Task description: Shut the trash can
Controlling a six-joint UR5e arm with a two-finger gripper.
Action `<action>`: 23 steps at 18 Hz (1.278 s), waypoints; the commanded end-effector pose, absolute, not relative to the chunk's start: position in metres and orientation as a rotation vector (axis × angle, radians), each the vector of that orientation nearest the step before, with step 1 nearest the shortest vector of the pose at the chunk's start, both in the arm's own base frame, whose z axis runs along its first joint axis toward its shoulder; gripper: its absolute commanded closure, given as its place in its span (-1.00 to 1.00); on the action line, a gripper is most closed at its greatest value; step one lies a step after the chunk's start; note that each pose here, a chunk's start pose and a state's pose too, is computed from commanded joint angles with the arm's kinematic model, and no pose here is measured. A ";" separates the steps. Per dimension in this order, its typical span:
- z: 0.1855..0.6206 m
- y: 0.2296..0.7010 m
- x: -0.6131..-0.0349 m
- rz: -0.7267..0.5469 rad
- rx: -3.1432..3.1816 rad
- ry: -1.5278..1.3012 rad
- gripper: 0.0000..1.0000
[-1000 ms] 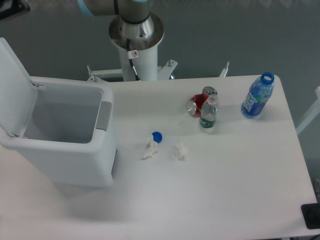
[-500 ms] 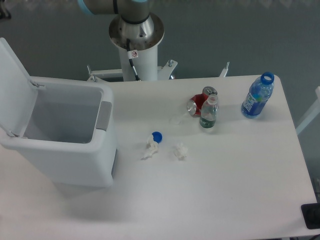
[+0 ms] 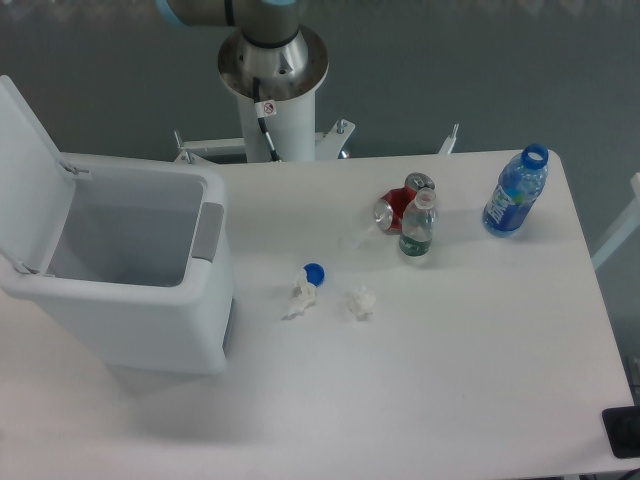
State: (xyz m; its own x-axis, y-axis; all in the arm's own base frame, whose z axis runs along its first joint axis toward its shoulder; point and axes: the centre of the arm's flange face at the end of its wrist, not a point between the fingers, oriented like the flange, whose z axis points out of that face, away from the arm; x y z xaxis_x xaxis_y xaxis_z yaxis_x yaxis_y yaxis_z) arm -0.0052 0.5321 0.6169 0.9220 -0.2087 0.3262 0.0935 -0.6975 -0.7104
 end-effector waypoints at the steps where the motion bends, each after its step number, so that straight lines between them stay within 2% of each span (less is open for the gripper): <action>1: 0.615 0.533 -0.002 -0.498 -2.293 0.093 0.82; 23: 0.588 0.551 0.009 -0.540 -2.340 0.115 0.81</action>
State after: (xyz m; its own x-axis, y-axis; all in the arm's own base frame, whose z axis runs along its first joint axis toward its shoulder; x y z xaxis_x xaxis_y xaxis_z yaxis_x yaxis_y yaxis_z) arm 0.0089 0.5511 0.5879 0.9083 -0.2321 0.3480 0.0700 -0.7359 -0.6734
